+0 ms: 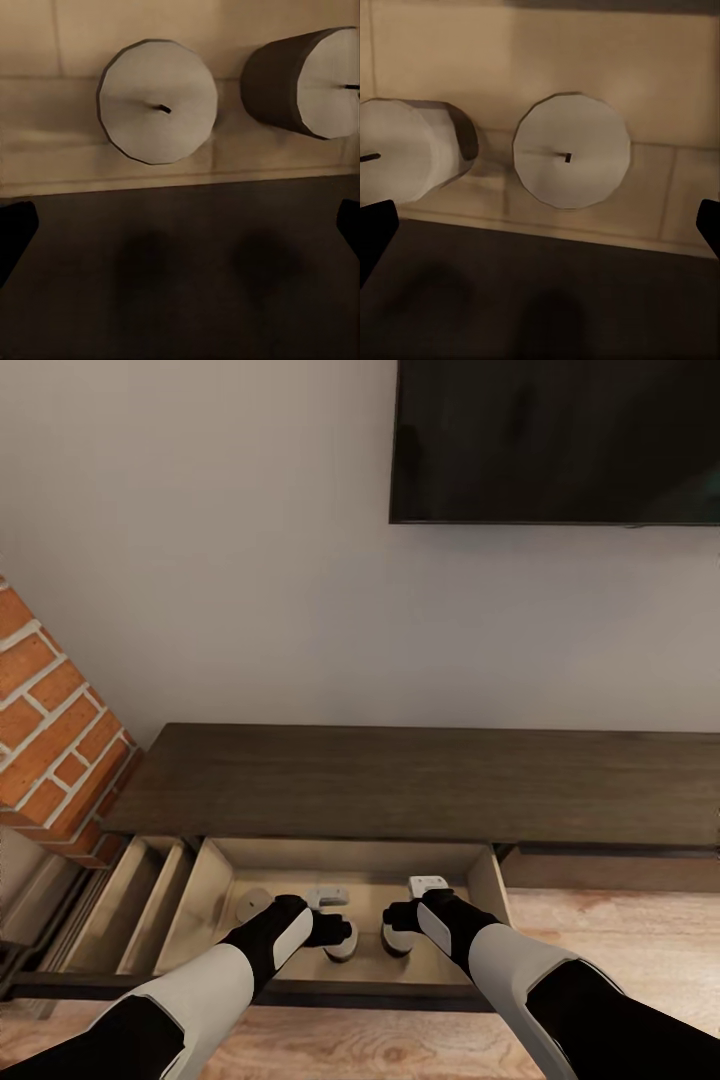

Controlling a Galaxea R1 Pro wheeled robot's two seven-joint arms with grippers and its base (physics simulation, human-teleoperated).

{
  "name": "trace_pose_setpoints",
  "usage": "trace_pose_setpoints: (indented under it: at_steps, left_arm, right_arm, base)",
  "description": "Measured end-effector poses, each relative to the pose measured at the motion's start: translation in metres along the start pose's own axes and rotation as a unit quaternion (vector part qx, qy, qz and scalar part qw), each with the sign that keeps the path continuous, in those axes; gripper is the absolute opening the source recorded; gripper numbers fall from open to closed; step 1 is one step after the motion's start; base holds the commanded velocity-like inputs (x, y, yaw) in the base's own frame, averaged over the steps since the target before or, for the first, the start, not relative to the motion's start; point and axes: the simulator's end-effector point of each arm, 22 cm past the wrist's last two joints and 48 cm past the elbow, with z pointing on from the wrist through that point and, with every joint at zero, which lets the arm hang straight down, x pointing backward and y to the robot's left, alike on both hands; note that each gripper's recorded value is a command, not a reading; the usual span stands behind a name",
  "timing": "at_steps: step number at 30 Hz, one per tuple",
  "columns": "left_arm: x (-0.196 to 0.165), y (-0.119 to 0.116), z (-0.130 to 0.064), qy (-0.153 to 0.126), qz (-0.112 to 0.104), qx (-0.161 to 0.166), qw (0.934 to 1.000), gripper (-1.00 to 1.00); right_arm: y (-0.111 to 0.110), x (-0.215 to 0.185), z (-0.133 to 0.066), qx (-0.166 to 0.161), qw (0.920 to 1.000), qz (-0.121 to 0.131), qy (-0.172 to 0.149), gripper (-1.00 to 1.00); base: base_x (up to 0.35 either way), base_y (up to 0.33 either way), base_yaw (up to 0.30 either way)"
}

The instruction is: Place each of the two pumpkins and all three candles from the living room inside a cabinet in the living room (use any cabinet), then make sure every cabinet is closed, and position the cauldron so it is next to a table in the living room.

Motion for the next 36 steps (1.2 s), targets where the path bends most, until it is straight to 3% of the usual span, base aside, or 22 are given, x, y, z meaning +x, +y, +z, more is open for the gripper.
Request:
trace_pose_setpoints:
  at_steps: [13,36]
  left_arm:
    - [-0.003,-0.005,-0.025,0.008,0.001,-0.001,1.0,1.0]
    - [-0.023,-0.018,-0.077,-0.003,0.003,-0.001,1.0,1.0]
  right_arm:
    - [0.004,-0.009,-0.025,0.0,1.0,0.002,0.002,1.0]
    - [0.011,-0.034,-0.076,0.0,1.0,-0.001,-0.009,1.0]
  base:
    - [0.0,0.0,0.0]
    - [0.0,0.0,0.0]
